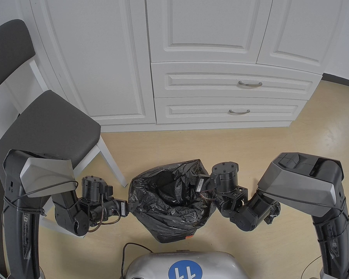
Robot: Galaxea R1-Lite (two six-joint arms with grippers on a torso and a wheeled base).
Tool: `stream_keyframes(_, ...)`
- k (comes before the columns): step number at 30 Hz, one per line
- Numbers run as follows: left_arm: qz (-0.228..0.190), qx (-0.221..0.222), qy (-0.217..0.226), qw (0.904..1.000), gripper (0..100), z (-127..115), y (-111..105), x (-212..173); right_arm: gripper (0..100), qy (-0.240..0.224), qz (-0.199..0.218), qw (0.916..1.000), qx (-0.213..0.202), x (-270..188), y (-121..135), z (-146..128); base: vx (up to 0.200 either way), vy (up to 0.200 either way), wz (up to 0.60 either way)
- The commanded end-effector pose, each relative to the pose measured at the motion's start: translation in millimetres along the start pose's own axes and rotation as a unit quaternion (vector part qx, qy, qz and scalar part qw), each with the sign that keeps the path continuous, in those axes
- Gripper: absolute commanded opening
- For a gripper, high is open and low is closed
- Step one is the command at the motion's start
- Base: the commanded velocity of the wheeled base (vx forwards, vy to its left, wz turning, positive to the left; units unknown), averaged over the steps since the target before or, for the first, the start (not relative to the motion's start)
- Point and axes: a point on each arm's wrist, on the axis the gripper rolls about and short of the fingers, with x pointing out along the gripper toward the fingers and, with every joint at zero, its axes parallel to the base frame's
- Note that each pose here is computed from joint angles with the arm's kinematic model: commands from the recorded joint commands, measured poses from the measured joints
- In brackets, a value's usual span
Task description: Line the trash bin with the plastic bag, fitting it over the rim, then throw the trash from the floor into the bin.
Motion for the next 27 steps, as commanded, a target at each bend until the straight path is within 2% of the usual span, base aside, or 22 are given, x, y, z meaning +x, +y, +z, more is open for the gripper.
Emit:
stream_keyframes(1, 0.002, -0.002, 0.008, 1.0000, 100, -6, 2, 6, 100, 0.001, 0.000, 1.0000, -0.001, 0, 0, -2, 0.000, 0.000, 0.00)
stream_keyframes(19, 0.000, 0.002, -0.024, 0.9997, 100, 15, -1, -17, 100, -0.003, 0.002, 1.0000, 0.002, -1, 1, 2, 0.000, 0.000, 0.00)
stream_keyframes(27, 0.008, 0.022, -0.008, 0.9997, 100, 12, 3, -25, 100, -0.010, 0.004, 0.9999, 0.005, -5, 3, 11, 0.000, 0.000, 0.00)
